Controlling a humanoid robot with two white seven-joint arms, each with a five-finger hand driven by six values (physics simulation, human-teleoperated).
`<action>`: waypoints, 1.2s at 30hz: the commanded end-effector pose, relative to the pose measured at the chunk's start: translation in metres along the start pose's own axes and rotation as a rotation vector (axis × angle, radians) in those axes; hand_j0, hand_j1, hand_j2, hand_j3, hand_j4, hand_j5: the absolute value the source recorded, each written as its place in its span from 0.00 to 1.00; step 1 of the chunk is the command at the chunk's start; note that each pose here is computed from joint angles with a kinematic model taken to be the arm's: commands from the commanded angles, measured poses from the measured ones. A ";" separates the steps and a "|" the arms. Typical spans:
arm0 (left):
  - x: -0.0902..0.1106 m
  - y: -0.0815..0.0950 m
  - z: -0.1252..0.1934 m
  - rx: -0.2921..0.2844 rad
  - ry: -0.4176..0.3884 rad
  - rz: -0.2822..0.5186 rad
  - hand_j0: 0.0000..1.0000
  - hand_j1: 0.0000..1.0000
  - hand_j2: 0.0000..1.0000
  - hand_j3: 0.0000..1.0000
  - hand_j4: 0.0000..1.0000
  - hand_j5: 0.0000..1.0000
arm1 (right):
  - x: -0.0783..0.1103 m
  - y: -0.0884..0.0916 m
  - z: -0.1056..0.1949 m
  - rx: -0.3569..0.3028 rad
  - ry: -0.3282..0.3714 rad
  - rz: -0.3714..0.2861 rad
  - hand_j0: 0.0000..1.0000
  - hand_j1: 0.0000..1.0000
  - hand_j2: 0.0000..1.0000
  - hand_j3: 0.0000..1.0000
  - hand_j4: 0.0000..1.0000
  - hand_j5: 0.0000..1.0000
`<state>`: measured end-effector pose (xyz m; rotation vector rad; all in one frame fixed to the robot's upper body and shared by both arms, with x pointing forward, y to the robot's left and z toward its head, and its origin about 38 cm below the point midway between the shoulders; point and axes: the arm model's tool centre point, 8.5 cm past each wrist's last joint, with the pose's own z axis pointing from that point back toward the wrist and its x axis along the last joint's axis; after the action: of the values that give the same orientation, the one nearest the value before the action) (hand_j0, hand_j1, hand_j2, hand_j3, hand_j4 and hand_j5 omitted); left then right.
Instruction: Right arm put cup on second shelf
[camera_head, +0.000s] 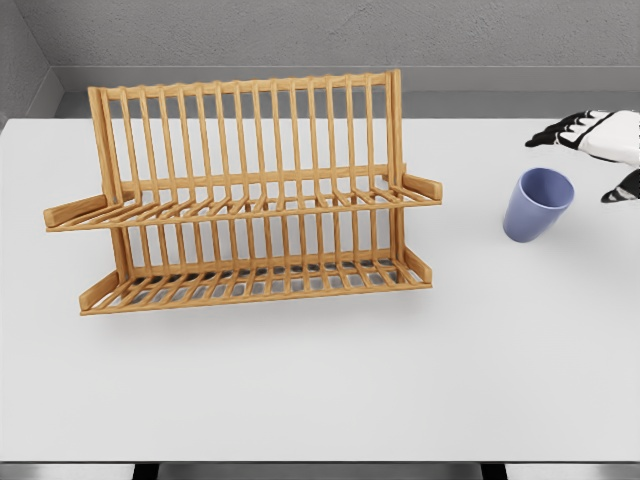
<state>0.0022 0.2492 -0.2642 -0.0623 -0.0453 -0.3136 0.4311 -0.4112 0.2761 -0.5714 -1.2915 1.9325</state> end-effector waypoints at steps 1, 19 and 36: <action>0.000 0.000 0.000 0.000 0.000 0.000 1.00 1.00 1.00 1.00 1.00 1.00 | -0.002 0.011 -0.008 0.017 -0.003 -0.030 1.00 1.00 1.00 1.00 1.00 1.00; 0.000 0.000 0.000 0.000 0.000 0.000 1.00 1.00 1.00 1.00 1.00 1.00 | -0.017 0.040 -0.039 0.090 0.013 -0.122 1.00 1.00 1.00 1.00 1.00 1.00; 0.000 0.000 0.000 0.000 0.000 0.000 1.00 1.00 1.00 1.00 1.00 1.00 | -0.017 0.042 -0.061 0.099 0.003 -0.141 1.00 1.00 1.00 1.00 1.00 1.00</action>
<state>0.0022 0.2492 -0.2642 -0.0622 -0.0453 -0.3136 0.4714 -0.3979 0.2164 -0.4322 -1.1976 1.8718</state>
